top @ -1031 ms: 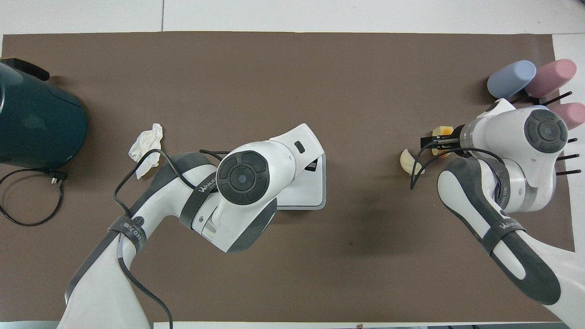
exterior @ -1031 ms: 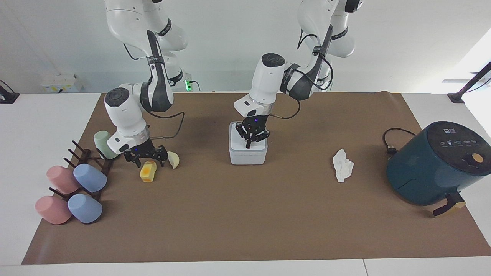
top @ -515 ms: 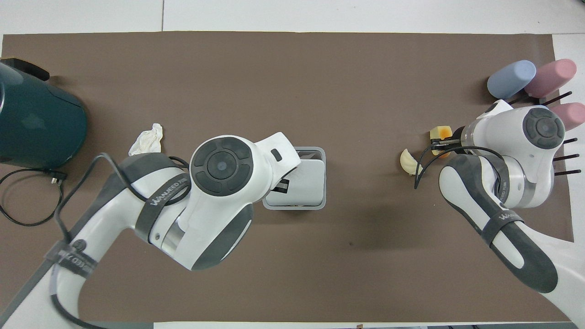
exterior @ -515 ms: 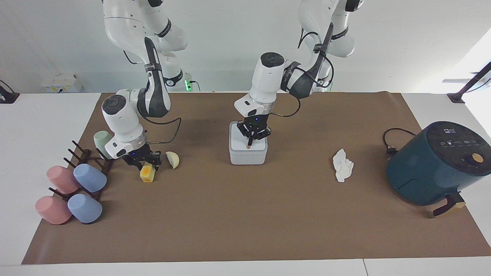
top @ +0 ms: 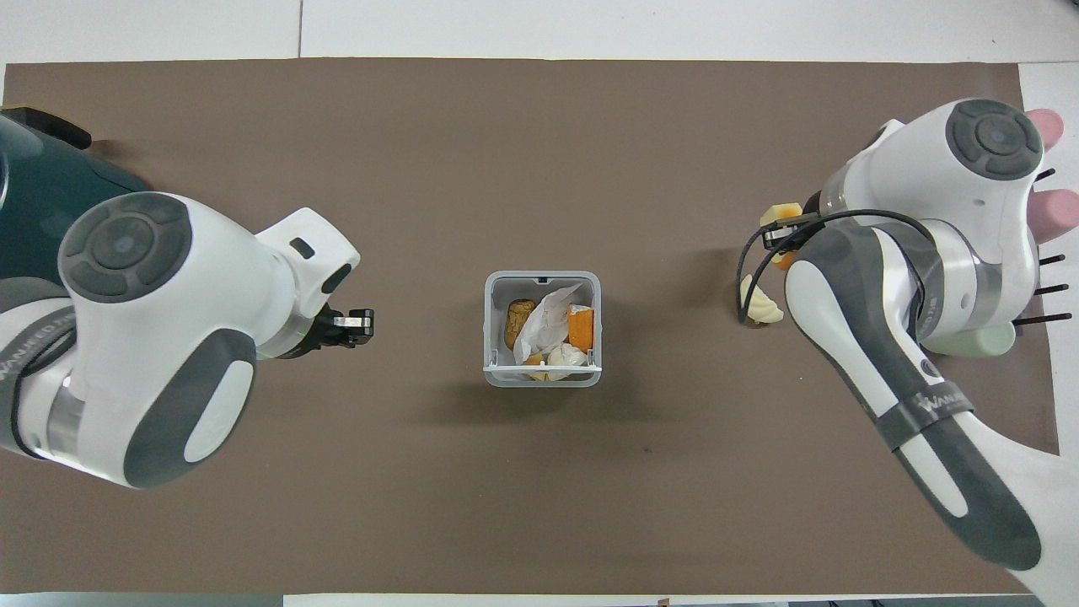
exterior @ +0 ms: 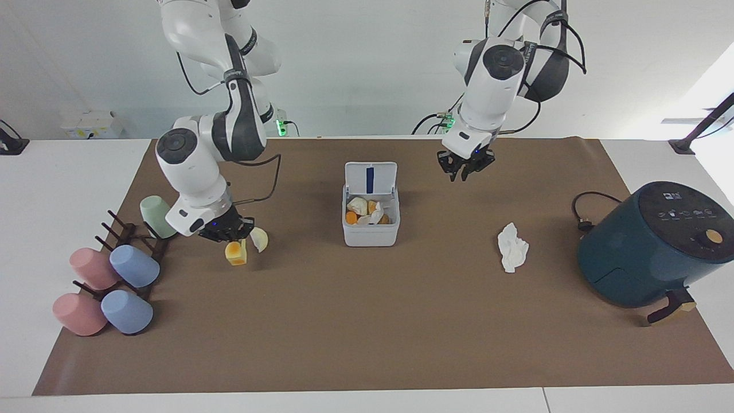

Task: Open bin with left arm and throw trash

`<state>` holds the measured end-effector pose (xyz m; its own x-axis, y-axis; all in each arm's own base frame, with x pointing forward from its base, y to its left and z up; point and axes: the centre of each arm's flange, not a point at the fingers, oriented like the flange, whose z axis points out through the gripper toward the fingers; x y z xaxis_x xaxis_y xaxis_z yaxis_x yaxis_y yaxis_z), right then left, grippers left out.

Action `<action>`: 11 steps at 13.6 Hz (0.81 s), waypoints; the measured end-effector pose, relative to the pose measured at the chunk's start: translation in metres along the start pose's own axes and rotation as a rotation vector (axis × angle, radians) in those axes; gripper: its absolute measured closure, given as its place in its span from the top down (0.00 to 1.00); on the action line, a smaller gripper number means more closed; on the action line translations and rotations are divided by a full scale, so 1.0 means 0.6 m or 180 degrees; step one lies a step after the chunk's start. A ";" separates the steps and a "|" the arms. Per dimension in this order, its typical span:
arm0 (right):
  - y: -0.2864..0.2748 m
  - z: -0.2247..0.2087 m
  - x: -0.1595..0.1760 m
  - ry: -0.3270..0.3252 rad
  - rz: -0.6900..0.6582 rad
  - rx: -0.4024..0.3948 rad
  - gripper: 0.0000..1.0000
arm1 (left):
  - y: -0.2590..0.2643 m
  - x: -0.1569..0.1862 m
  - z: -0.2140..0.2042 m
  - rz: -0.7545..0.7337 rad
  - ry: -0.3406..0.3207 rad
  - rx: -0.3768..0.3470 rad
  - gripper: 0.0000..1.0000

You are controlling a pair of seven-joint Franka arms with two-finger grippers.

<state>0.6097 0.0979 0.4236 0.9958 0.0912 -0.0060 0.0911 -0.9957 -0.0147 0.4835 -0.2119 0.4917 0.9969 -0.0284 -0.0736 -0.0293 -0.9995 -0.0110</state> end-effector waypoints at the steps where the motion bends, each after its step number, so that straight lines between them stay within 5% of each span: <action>1: -0.060 -0.044 0.000 0.0014 0.0108 0.0007 0.06 | -0.034 0.012 -0.005 -0.0032 0.0019 -0.0017 0.56; 5: -0.322 -0.113 -0.052 0.0104 0.0720 0.0171 0.06 | -0.158 0.049 -0.050 -0.0132 0.0191 -0.0088 1.00; 11: -0.418 -0.065 -0.085 0.0051 0.1449 0.0620 0.06 | -0.255 0.067 -0.177 0.0040 0.0416 -0.0105 1.00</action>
<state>0.5363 0.3422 0.4665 0.9344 -0.3541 -0.0399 -0.3546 -0.9132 -0.2009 0.5359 -0.0615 0.5965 0.9976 -0.0402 0.0572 -0.0415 -0.9989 0.0219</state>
